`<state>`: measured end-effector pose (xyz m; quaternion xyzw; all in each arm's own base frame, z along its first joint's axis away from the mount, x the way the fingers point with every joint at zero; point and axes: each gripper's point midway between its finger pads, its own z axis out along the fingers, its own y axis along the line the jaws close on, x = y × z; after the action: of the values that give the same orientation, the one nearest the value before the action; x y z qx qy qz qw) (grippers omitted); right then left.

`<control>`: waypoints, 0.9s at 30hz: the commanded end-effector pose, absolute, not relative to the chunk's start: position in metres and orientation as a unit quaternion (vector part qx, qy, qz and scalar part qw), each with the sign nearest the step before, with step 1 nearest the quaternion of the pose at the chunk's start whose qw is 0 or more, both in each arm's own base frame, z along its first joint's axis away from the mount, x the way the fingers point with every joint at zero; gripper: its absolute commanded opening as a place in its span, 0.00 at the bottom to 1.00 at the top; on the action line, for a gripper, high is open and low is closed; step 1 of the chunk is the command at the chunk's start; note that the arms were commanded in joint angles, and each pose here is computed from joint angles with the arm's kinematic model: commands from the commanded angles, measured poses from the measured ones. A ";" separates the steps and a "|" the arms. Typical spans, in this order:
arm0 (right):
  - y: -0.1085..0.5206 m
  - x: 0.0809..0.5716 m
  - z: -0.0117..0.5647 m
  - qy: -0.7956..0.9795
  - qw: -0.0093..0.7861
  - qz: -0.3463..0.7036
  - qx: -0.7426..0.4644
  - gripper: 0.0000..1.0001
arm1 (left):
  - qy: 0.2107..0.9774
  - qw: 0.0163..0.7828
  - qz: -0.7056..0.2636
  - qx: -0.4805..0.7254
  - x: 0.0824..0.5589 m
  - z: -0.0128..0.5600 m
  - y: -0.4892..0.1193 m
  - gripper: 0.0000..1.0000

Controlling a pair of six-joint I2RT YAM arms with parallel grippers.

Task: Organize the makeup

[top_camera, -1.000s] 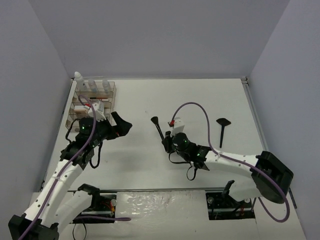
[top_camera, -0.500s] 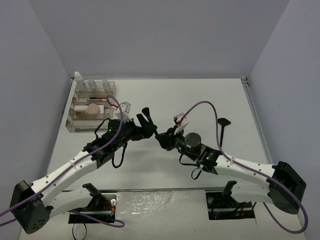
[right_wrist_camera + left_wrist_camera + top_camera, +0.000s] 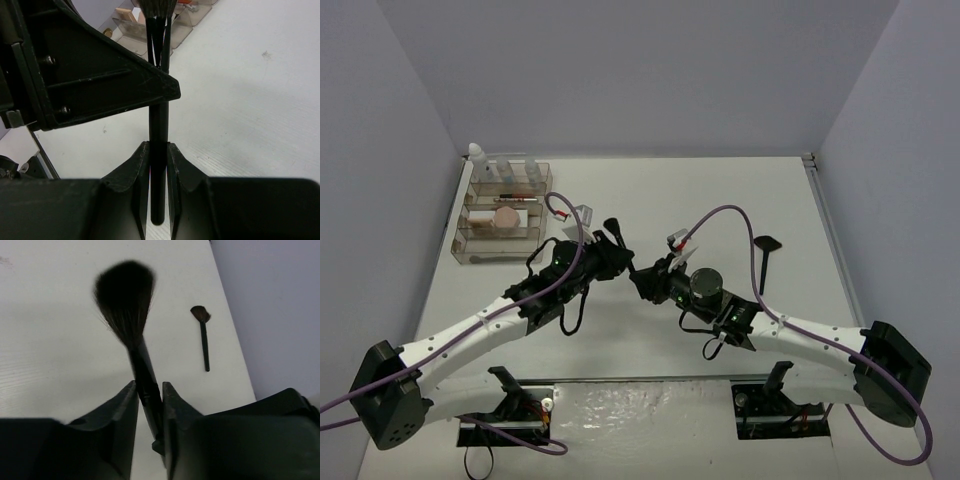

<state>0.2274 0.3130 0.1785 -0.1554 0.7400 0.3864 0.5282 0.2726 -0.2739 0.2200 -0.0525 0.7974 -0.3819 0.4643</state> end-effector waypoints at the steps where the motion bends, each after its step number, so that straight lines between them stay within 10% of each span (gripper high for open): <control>1: 0.319 0.232 0.207 0.704 0.563 0.409 -0.145 0.22 | 0.750 0.516 -0.406 -0.078 0.286 0.268 -0.270 0.00; 13: 0.281 0.247 0.203 0.737 0.589 0.307 -0.124 0.99 | 0.774 0.547 -0.283 -0.151 0.303 0.245 -0.215 0.00; 27: 0.183 0.258 0.194 0.769 0.624 0.135 -0.034 1.00 | 0.684 0.515 -0.120 -0.503 0.364 0.208 0.009 0.00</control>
<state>0.2489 0.2168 0.1817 -0.0882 0.7757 0.1896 0.5955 0.3393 -0.0364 0.1905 -0.4036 0.7462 -0.1056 0.5188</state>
